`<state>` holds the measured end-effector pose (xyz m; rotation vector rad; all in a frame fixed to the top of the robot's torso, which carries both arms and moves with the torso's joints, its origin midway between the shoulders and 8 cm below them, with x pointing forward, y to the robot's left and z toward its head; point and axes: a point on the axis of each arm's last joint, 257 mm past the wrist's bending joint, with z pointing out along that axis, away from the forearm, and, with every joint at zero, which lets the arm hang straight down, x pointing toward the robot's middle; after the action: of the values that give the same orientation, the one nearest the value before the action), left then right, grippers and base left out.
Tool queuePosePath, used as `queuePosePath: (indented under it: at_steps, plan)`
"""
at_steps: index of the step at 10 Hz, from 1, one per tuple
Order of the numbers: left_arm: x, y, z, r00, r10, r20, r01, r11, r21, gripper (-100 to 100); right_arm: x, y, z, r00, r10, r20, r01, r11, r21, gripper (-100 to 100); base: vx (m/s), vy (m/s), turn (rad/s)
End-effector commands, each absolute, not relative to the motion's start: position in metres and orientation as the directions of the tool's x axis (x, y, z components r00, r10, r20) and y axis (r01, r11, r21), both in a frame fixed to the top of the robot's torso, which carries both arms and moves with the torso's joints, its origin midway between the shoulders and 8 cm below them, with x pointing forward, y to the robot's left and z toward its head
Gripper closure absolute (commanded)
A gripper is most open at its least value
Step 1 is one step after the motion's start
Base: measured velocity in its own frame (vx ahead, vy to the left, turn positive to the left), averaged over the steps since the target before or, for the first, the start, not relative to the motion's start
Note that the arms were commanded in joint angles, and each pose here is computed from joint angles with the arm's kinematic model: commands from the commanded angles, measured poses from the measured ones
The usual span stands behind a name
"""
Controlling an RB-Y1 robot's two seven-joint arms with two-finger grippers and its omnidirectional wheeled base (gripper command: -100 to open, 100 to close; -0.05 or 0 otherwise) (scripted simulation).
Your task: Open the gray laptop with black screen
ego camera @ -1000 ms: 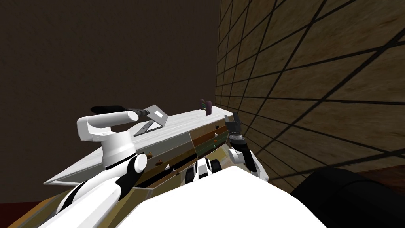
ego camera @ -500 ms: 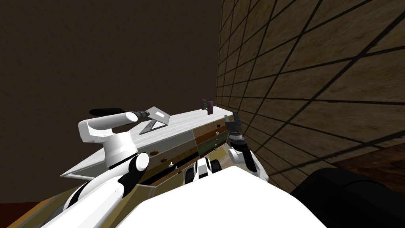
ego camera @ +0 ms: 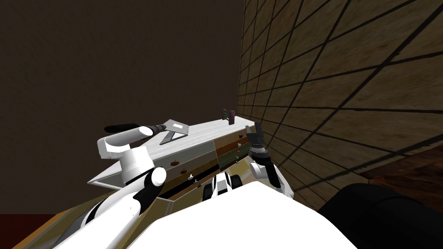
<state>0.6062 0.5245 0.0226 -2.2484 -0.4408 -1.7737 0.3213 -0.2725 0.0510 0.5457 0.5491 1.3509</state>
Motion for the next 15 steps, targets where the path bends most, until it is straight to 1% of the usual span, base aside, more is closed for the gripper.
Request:
queuePosePath:
  at_steps: [1, 3, 4, 5, 8, 10, 11, 15]
  plan:
    - [0.614, 0.513, -0.018, 0.229, 0.218, 0.949, 0.375, -0.919, 0.121, 100, 0.321, -0.273, 0.051, 0.135, 0.989, -0.053, -0.746, 0.136, 0.652, 0, -0.018, 0.087, -0.015]
    - [0.617, 0.509, -0.040, 0.224, 0.299, 0.928, 0.378, -0.904, 0.200, 100, 0.321, -0.273, 0.051, 0.135, 0.989, -0.053, -0.746, 0.136, 0.652, 0, -0.031, 0.069, 0.009]
    - [0.617, 0.509, -0.040, 0.224, 0.299, 0.928, 0.378, -0.904, 0.200, 100, 0.321, -0.273, 0.051, 0.135, 0.989, -0.053, -0.746, 0.136, 0.652, 0, -0.026, 0.045, 0.003]
    - [0.610, 0.523, -0.009, 0.196, 0.286, 0.938, 0.397, -0.898, 0.191, -100, 0.321, -0.273, 0.051, 0.135, 0.989, -0.053, -0.746, 0.136, 0.652, 0, -0.042, 0.032, -0.104]
    - [0.605, 0.533, 0.020, 0.187, 0.290, 0.939, 0.424, -0.886, 0.189, -100, 0.321, -0.272, 0.051, 0.135, 0.989, -0.053, -0.746, 0.136, 0.652, 0, -0.026, 0.021, -0.098]
    - [0.606, 0.534, 0.021, 0.185, 0.288, 0.940, 0.425, -0.885, 0.188, -100, 0.321, -0.272, 0.051, 0.135, 0.989, -0.053, -0.746, 0.136, 0.652, 0, -0.024, 0.009, -0.033]
    - [0.605, 0.534, 0.022, 0.186, 0.290, 0.939, 0.426, -0.885, 0.189, 0, 0.321, -0.272, 0.051, 0.135, 0.989, -0.053, -0.746, 0.136, 0.652, 0, 0.000, 0.000, 0.000]
    - [0.605, 0.534, 0.022, 0.186, 0.290, 0.939, 0.426, -0.885, 0.189, 0, 0.321, -0.272, 0.051, 0.135, 0.989, -0.053, -0.746, 0.136, 0.652, 0, 0.000, 0.000, 0.000]
